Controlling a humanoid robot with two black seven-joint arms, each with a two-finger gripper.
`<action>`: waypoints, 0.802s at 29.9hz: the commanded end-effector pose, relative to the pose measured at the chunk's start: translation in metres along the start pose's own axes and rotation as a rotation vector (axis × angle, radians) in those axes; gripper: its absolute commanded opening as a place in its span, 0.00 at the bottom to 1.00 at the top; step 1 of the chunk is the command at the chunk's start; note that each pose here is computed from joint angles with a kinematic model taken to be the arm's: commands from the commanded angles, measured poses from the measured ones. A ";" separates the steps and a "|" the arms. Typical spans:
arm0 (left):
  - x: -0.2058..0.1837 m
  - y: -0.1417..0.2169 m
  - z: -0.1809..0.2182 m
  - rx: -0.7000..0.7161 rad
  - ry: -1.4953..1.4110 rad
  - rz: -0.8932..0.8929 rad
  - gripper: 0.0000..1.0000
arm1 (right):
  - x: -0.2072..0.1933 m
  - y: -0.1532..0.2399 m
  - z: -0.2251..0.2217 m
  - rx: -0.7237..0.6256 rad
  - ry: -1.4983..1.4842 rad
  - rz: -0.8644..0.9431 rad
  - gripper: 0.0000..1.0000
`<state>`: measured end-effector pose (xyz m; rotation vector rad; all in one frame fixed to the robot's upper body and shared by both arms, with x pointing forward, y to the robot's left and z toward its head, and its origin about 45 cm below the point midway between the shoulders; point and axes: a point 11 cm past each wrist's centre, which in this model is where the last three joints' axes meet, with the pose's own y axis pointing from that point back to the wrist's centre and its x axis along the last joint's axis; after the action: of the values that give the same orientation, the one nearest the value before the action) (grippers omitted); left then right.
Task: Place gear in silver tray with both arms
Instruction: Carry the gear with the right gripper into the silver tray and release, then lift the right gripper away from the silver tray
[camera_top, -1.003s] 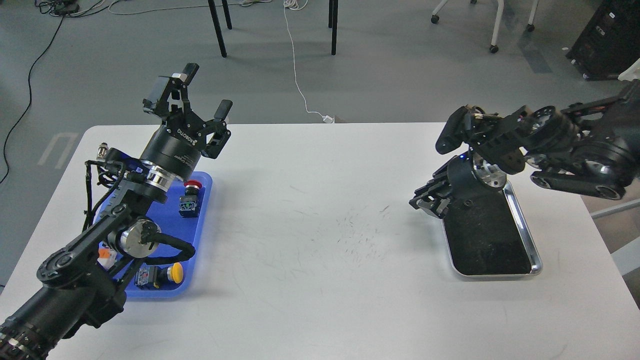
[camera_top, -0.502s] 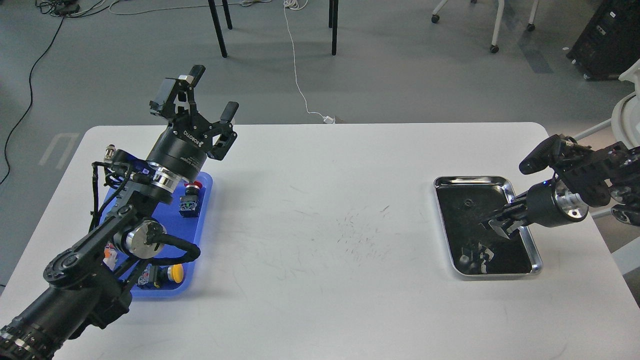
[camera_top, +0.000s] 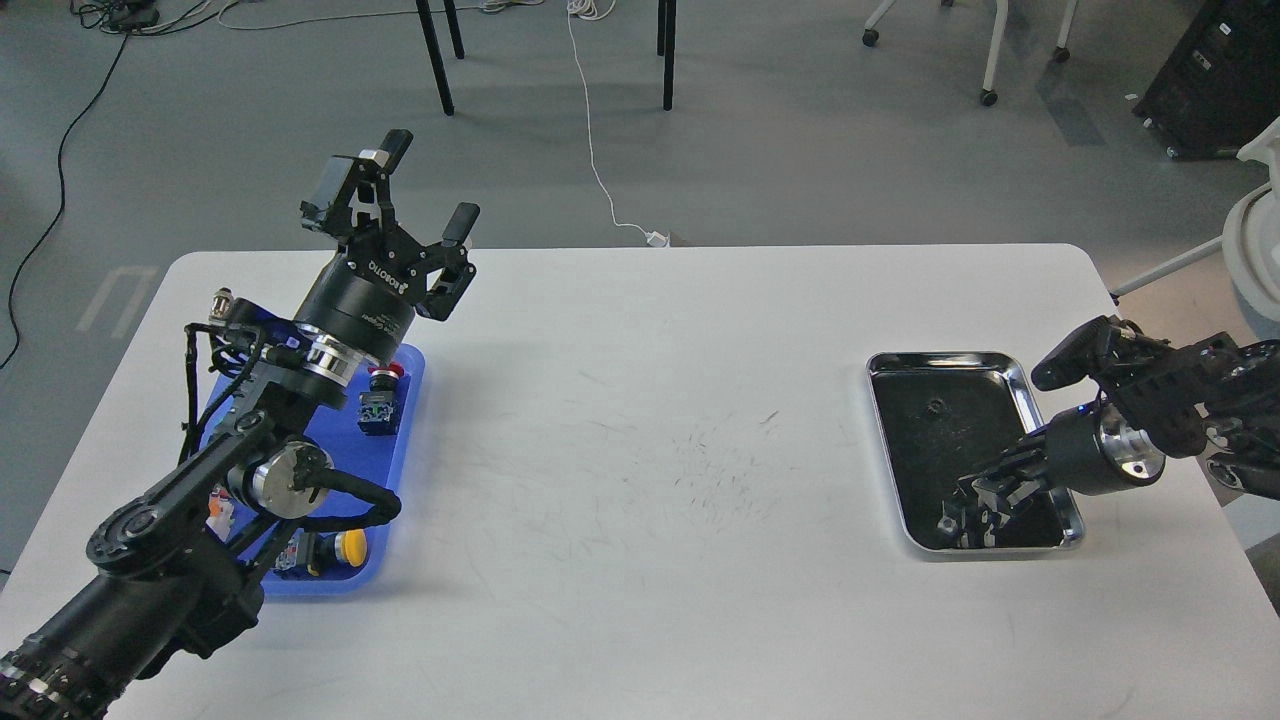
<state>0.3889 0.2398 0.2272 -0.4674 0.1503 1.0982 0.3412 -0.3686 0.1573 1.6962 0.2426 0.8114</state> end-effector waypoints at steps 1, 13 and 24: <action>0.000 0.000 0.000 0.002 -0.001 0.000 0.98 | 0.010 0.003 -0.002 0.010 -0.016 0.046 0.84; 0.001 0.001 -0.001 0.009 -0.011 0.004 0.98 | 0.097 0.050 0.006 0.225 -0.677 0.715 0.99; 0.007 0.021 -0.032 0.161 0.003 0.027 0.98 | 0.117 0.036 -0.014 0.718 -1.516 1.097 0.99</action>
<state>0.3840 0.2436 0.2089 -0.3820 0.1771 1.1010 0.4086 -0.3089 0.2393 2.5604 -1.5178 0.0899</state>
